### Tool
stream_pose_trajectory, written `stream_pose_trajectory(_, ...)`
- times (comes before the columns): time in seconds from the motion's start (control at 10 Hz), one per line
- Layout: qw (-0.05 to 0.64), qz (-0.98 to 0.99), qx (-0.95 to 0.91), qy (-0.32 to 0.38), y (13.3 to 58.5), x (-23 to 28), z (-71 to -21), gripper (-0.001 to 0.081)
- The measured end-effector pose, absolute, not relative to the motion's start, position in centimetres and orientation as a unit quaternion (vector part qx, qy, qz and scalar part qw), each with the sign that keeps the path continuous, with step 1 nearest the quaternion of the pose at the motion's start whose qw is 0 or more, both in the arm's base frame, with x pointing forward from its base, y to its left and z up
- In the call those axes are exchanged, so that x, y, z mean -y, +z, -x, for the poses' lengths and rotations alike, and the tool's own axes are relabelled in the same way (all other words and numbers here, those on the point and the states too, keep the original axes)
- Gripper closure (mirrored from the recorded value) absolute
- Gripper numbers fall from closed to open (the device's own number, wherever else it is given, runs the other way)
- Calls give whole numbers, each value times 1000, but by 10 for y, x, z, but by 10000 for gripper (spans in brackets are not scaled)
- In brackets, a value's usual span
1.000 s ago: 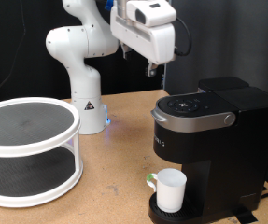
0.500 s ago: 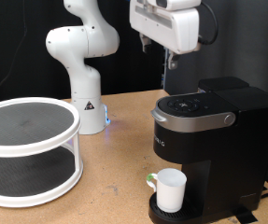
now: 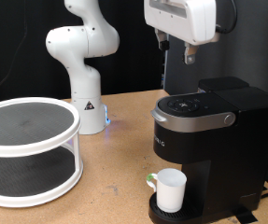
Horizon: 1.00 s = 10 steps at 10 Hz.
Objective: Make a cup of coffee with the keurig machine
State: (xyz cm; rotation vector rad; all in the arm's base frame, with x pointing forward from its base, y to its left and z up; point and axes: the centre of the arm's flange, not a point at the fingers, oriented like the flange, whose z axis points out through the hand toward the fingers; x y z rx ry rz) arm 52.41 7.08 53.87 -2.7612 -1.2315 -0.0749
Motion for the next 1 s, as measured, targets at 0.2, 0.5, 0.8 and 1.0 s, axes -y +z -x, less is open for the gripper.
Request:
stream_pose_trajectory(0.2,58,913,402,-22,536,-74,-530,5)
stream_pose_trajectory(0.5,51,912,407,-1,517,-81,-536,5)
stream_pose_trajectory(0.8,47,912,408,-5,495,-89,-541,45)
stream_pose_trajectory(1.0,42,909,413,-16,479,-92,-538,194)
